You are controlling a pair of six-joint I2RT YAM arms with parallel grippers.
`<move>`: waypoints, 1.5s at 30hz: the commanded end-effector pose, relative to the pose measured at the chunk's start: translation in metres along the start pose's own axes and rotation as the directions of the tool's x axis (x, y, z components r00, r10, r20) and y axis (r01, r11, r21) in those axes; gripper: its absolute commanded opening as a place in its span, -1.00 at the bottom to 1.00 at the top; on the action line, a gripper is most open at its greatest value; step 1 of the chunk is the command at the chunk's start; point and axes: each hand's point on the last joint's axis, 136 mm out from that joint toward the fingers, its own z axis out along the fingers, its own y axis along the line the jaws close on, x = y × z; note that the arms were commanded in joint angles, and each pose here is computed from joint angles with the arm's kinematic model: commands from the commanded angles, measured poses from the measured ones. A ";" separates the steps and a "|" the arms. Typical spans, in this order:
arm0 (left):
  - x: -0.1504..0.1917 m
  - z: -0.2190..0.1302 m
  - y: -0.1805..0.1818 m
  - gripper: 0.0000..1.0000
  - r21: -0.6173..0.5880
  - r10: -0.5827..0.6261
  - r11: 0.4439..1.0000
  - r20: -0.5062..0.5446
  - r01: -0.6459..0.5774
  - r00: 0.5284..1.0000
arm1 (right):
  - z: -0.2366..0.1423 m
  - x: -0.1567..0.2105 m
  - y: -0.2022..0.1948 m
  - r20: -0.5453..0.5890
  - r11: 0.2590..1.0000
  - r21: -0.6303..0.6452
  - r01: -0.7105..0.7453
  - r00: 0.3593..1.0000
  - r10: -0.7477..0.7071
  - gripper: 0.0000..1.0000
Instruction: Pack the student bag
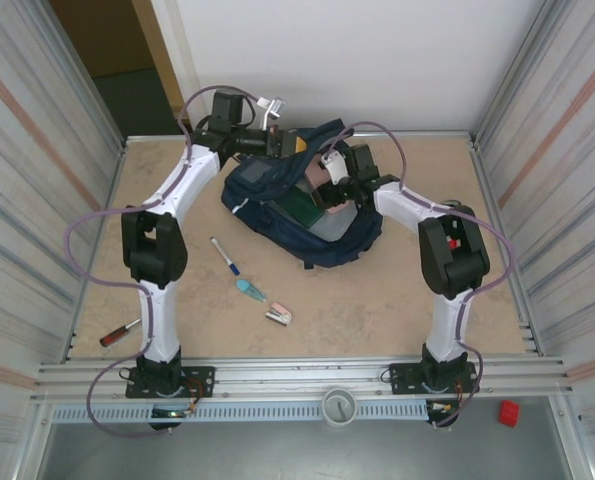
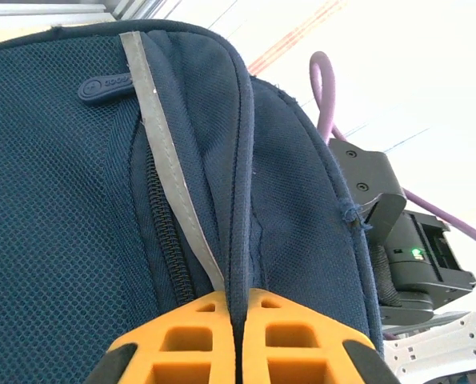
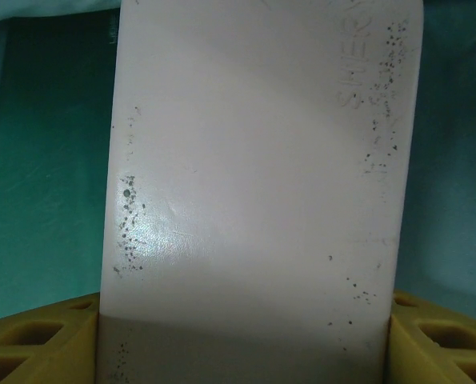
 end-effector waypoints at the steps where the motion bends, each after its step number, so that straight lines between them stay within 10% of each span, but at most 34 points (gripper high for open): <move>1: -0.020 -0.007 -0.044 -1.00 0.113 0.120 0.986 0.025 -0.123 0.992 | 0.002 -0.038 -0.018 0.124 0.995 0.098 0.008 0.992 -0.020 0.58; 10: -0.013 -0.004 -0.034 -1.00 0.089 0.112 0.990 0.023 -0.113 0.993 | -0.056 0.004 -0.016 0.041 0.966 0.137 -0.219 0.976 0.216 0.87; 19: -0.009 -0.001 -0.025 -1.00 0.088 0.099 0.991 0.025 -0.100 0.995 | -0.061 0.080 0.030 -0.085 0.840 -0.028 -0.542 0.838 0.539 -0.17; 27: -0.006 0.000 -0.025 -1.00 0.085 0.095 0.992 0.025 -0.097 0.995 | -0.013 0.066 0.005 -0.060 0.847 0.047 -0.530 0.845 0.532 -0.37; 36: -0.001 0.007 -0.026 -1.00 0.069 0.090 0.994 0.012 -0.091 0.996 | 0.007 -0.020 -0.002 0.122 0.865 -0.120 -0.486 0.858 0.499 -0.29; 45: 0.043 0.029 0.016 -0.63 -0.179 0.054 0.982 0.001 -0.053 0.999 | -0.098 0.057 -0.010 0.118 0.807 0.031 -0.590 0.804 0.583 0.32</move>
